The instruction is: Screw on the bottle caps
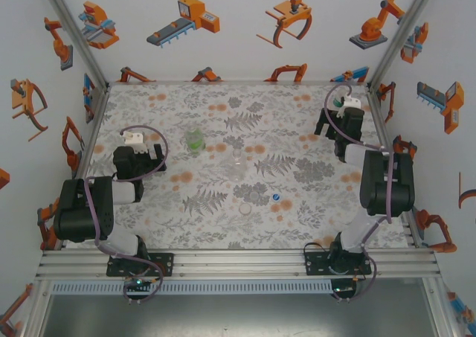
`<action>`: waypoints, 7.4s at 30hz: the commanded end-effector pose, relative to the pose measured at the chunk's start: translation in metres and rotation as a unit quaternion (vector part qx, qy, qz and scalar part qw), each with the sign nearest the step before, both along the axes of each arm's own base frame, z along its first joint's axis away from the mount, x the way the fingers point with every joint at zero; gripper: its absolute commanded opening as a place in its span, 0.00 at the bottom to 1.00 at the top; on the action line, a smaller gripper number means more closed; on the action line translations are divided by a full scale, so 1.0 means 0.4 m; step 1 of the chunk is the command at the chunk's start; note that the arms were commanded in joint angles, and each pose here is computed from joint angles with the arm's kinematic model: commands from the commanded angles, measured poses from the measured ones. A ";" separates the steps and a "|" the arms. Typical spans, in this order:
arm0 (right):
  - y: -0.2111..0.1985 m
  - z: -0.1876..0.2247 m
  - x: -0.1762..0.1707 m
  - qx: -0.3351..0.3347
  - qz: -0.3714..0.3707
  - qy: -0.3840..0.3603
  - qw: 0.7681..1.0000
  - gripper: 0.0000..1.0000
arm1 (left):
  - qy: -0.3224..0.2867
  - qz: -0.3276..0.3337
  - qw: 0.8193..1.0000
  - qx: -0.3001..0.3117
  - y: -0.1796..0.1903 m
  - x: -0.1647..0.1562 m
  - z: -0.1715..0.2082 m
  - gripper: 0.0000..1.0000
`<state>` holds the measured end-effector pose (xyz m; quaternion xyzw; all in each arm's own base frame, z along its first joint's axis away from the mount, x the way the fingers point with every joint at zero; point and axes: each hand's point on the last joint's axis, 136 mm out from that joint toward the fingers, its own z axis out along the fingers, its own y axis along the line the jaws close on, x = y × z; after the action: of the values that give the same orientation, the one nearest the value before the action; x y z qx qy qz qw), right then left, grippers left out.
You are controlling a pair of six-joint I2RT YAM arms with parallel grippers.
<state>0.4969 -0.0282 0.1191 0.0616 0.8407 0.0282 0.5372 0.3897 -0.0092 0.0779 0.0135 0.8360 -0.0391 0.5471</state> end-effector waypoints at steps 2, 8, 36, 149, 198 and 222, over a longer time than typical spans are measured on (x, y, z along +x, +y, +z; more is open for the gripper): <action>-0.035 0.077 0.053 -0.029 -0.013 -0.068 0.997 0.91 | -0.015 -0.002 1.000 -0.009 -0.004 0.019 0.027 0.97; -0.036 0.089 0.088 -0.028 -0.005 -0.101 0.995 0.91 | -0.015 -0.002 1.000 -0.008 -0.004 0.020 0.027 0.97; -0.014 0.096 0.128 -0.035 0.033 -0.128 0.991 0.49 | -0.015 -0.002 1.000 -0.009 -0.004 0.021 0.028 0.97; 0.663 0.781 -0.762 0.152 0.602 -0.255 0.742 0.44 | -0.158 -0.704 0.669 -0.178 -0.925 -0.583 0.780 0.32; 0.587 0.065 -0.615 -0.019 0.250 0.269 0.930 0.53 | -0.165 -0.518 0.839 -0.027 -0.614 -0.360 0.673 0.00; 0.838 -0.084 -0.714 -0.062 0.295 0.324 0.897 0.50 | -0.162 -0.518 0.840 -0.024 -0.617 -0.352 0.665 0.00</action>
<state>0.2040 0.3002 0.0836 -0.2280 0.9471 0.1165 0.1933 0.2483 -0.2562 0.3323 0.4389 0.6157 -0.3333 0.5632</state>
